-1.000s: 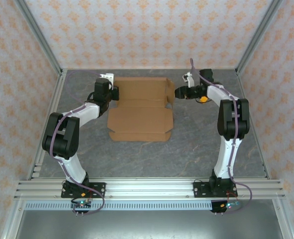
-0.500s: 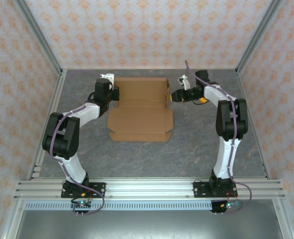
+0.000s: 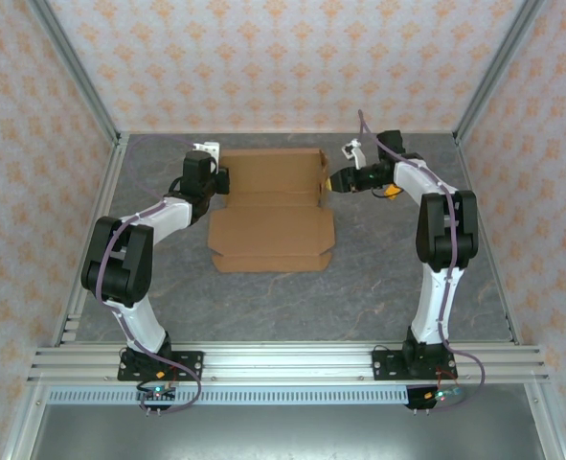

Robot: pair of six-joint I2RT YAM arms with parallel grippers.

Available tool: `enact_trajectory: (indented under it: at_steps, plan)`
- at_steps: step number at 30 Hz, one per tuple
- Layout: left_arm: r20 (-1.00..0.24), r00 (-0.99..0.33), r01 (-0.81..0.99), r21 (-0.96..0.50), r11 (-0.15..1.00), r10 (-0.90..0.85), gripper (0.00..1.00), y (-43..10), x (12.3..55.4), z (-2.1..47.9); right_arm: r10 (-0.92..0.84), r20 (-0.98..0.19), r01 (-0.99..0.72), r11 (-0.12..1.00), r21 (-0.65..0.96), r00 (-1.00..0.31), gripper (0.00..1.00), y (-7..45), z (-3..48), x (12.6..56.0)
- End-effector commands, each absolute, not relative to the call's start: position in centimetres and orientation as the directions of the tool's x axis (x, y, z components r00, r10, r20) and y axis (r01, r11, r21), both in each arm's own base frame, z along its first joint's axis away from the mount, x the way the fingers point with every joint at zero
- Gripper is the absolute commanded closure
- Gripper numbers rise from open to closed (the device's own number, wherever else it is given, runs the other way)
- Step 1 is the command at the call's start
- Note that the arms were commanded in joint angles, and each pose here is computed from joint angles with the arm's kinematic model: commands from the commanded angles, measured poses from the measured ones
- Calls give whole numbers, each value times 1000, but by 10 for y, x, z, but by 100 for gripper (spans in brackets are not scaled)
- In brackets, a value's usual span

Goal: Fold the paper box

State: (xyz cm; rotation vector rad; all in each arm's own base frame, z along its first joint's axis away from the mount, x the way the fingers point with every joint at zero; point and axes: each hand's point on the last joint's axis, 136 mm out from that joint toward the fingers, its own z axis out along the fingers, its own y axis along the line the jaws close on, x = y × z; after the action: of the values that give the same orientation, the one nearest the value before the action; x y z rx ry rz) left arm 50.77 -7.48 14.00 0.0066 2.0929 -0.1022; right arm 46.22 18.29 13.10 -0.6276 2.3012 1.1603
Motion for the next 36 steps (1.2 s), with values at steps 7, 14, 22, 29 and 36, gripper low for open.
enact_trajectory:
  at_steps: [7, 14, 22, 29, 36]
  plan:
    - [-891, -452, 57, -70, 996, -37, 100, -80, 514, 166, -216, -664, -670, 480, 566, -716, 55, 203, 148, 470]
    - [-890, -454, 69, -64, 996, -26, 100, -82, 514, 167, -231, -721, -710, 517, 478, -653, 54, 199, 145, 484]
    - [-889, -457, 75, -68, 995, -26, 100, -83, 514, 166, -270, -783, -776, 500, 384, -561, 52, 198, 146, 490]
    - [-889, -457, 75, -62, 995, -21, 100, -82, 514, 167, -313, -819, -845, 414, 338, -481, 49, 203, 146, 486]
    - [-889, -457, 78, -65, 995, -22, 100, -83, 514, 167, -330, -829, -866, 384, 320, -452, 46, 207, 143, 488]
